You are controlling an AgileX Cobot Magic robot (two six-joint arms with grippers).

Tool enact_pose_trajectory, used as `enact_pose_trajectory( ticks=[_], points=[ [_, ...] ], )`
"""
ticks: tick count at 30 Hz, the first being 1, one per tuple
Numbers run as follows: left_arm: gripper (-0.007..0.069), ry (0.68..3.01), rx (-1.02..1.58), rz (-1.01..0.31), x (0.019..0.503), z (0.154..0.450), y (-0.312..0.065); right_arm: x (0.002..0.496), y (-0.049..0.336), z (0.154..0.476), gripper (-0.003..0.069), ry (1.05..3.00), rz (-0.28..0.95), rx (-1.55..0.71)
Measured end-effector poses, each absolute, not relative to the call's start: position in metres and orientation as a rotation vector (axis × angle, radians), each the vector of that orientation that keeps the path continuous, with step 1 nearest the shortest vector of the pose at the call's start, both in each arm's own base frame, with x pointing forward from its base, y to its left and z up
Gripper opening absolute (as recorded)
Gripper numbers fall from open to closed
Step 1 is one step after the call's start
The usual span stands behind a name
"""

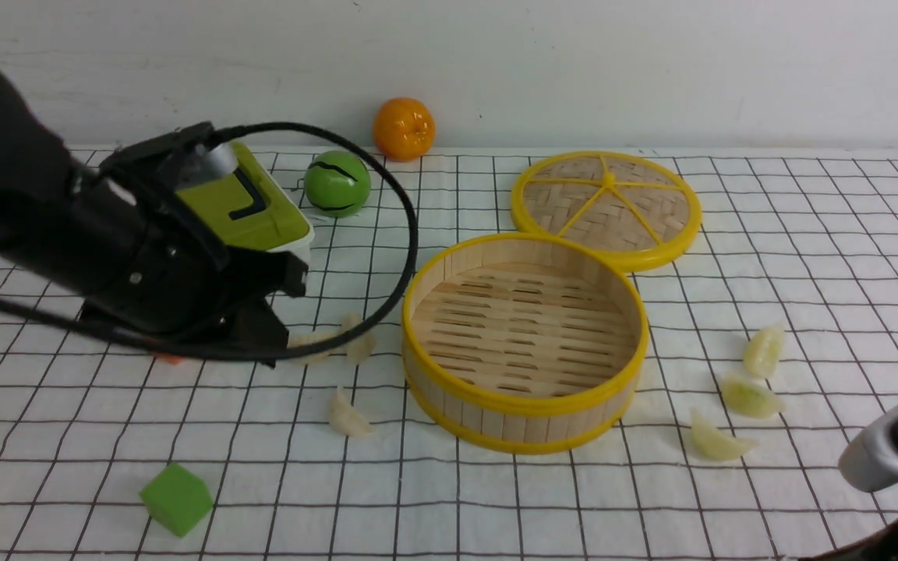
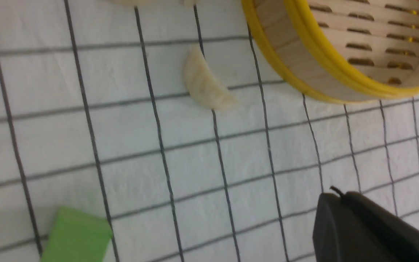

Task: Put the dumplings into the steamer on the table with the white tablecloth.
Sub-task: 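Reach for and grasp a dumpling on the table with the left gripper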

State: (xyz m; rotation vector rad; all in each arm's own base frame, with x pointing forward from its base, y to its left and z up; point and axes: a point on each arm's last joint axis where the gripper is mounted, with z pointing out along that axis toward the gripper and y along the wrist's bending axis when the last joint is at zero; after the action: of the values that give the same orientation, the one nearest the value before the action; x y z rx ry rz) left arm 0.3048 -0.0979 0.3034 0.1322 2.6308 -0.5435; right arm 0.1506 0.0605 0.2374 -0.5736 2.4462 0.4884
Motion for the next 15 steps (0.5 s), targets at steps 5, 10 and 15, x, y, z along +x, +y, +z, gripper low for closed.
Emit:
enact_pose_trajectory(
  ticks=[5, 10, 15],
  points=[
    [0.0098, 2.685, 0.294, -0.370, 0.367, 0.294, -0.105, 0.155, 0.061, 0.241, -0.0020, 2.404, 0.496, -0.532],
    [0.0292, 2.711, 0.523, -0.201, 0.408, 0.275, -0.106, 0.155, 0.061, 0.241, -0.0019, 2.402, 0.495, -0.532],
    [0.0452, 2.643, 0.864, -0.073, 0.447, 0.240, -0.111, 0.157, 0.061, 0.241, -0.0015, 2.388, 0.482, -0.522]
  ],
)
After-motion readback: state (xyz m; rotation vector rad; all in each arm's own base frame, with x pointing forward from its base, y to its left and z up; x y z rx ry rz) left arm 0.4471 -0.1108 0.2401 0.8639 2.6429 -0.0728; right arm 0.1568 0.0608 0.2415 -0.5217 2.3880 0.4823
